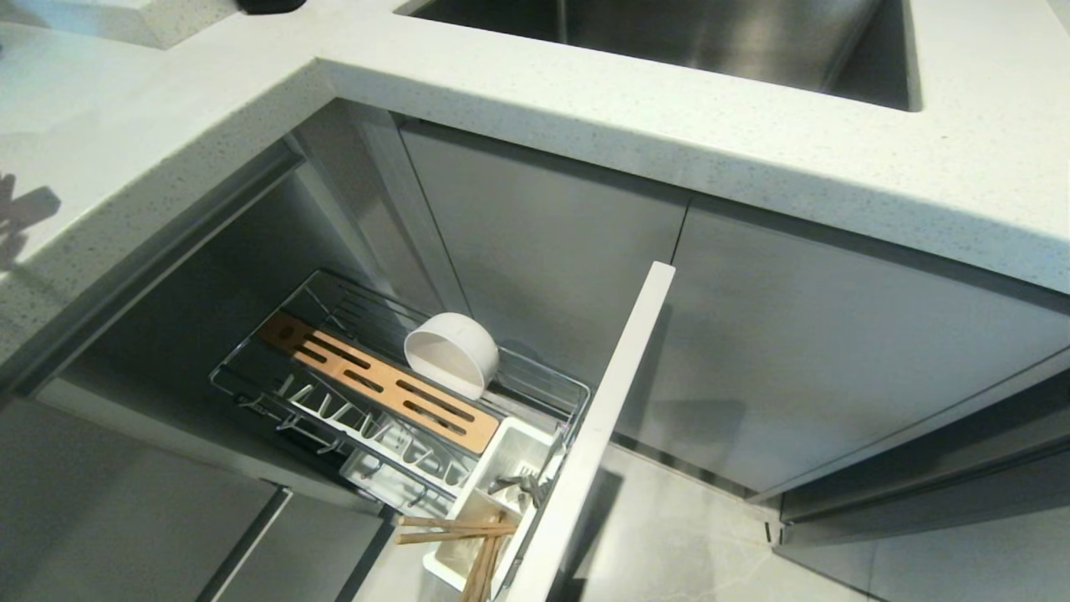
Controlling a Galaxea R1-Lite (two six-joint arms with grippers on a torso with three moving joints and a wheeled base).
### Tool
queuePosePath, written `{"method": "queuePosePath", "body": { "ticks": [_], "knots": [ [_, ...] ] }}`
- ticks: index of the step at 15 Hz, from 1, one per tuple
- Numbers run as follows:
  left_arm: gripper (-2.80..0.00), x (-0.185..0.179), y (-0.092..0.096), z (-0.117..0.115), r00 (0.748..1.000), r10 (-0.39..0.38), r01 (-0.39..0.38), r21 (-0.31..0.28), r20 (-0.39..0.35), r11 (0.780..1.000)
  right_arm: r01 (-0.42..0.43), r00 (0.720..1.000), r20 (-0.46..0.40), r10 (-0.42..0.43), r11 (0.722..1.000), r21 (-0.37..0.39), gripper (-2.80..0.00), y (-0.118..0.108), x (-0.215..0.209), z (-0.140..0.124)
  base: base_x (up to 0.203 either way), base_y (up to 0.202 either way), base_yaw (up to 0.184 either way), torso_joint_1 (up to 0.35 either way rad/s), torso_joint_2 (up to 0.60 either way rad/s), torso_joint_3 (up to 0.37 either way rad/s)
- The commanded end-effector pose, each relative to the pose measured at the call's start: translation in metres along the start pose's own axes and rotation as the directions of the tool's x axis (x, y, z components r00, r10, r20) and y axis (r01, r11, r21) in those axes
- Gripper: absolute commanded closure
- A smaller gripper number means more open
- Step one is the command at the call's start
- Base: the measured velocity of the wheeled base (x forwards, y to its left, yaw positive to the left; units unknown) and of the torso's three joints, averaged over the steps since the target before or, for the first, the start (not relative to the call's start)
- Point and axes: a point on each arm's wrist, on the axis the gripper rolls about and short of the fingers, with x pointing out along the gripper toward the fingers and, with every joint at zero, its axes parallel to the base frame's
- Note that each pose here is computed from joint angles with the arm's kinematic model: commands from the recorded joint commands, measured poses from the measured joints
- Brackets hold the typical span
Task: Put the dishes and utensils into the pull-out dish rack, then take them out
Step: Pick up the plate and place it in the cupboard
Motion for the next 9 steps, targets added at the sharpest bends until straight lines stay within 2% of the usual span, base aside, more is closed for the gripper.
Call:
{"method": "queuePosePath", "body": {
  "ticks": [1, 3, 5, 9],
  "knots": [
    [0.00, -0.030, 0.002, 0.004, 0.998, -0.050, 0.051, -0.033, 0.039, 0.998, 0.000, 1.000, -0.002, 0.000, 1.000, 0.000, 0.00, 0.000, 0.000, 0.000, 0.000, 0.000, 0.000, 0.000, 0.00, 0.000],
    [0.00, -0.045, 0.000, 0.005, 0.995, -0.078, 0.080, -0.047, 0.062, 0.996, 0.000, 1.000, -0.002, 0.000, 1.000, 0.000, 0.00, 0.000, 0.000, 0.000, 0.000, 0.000, 0.000, 0.000, 0.00, 0.000],
    [0.00, -0.067, 0.002, 0.005, 0.986, -0.145, 0.150, -0.055, 0.077, 0.987, 0.000, 1.000, 0.000, 0.000, 1.000, 0.000, 0.00, 0.000, 0.000, 0.000, 0.000, 0.000, 0.000, 0.000, 0.00, 0.000],
    [0.00, -0.093, 0.008, 0.001, 0.955, -0.294, 0.296, -0.058, 0.047, 0.953, -0.001, 1.000, -0.002, 0.001, 1.000, 0.000, 0.00, 0.000, 0.000, 0.000, 0.000, 0.000, 0.000, 0.000, 0.00, 0.000]
  ]
}}
